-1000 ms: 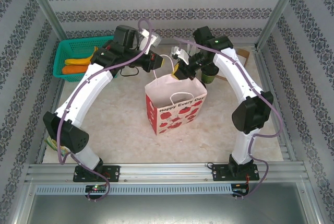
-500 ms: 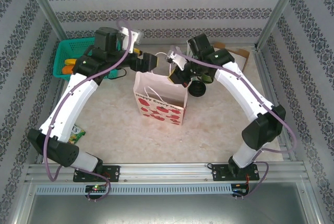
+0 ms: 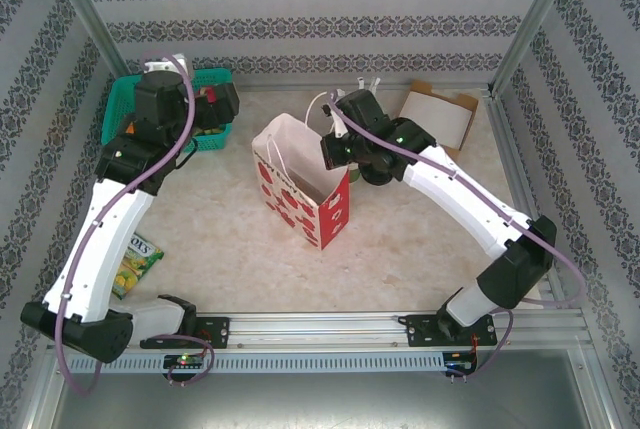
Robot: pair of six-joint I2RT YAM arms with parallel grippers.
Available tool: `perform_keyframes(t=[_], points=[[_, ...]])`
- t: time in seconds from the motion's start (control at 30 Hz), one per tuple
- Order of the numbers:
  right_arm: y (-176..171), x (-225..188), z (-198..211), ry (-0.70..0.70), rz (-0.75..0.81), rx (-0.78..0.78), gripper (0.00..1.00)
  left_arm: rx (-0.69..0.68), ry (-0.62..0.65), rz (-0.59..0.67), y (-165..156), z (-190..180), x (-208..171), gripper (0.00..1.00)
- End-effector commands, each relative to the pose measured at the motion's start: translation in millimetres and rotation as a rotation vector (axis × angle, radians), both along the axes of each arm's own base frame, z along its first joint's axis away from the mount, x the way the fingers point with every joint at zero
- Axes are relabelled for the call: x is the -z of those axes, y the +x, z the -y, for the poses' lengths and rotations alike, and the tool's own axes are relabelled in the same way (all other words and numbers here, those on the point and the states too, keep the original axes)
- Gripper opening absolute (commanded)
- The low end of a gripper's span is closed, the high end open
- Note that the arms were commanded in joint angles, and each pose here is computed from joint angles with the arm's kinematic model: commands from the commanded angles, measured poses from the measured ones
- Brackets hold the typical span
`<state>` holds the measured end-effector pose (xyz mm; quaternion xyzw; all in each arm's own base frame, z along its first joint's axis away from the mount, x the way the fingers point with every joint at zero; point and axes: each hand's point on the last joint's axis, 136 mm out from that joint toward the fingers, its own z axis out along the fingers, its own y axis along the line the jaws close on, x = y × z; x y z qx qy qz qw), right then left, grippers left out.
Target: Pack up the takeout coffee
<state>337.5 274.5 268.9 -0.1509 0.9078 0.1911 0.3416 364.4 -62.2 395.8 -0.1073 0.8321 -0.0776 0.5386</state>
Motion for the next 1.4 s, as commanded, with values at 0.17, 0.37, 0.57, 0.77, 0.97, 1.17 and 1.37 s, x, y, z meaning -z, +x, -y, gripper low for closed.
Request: perform_keyframes(t=[0.17,0.37,0.57,0.77,0.97,1.17,1.37], points=[[7.7,-21.9,24.9,0.128,0.123,0.336,0.0,-0.183,0.026,-0.157,-9.0,-31.1,53.6,1.0],[2.3,-8.8,18.5,0.159,0.079,0.325,0.0,-0.173,0.013,-0.177,-0.2,-25.2,64.3,1.0],[2.8,-2.2,15.6,0.132,0.065,0.313,0.0,-0.153,0.003,-0.199,8.2,-18.5,71.3,0.99],[5.4,3.0,5.1,0.153,0.038,0.295,0.0,-0.147,0.002,-0.214,10.8,-16.5,77.3,1.0],[9.0,4.0,-3.8,0.159,0.035,0.268,0.0,-0.134,0.004,-0.224,13.4,-13.5,80.4,0.99],[10.2,0.0,-8.9,0.152,0.048,0.232,0.0,-0.123,0.005,-0.238,16.3,-11.0,84.0,1.0],[10.4,-4.3,-5.7,0.139,0.061,0.23,0.0,-0.116,0.0,-0.247,19.9,-8.3,87.1,1.0]])
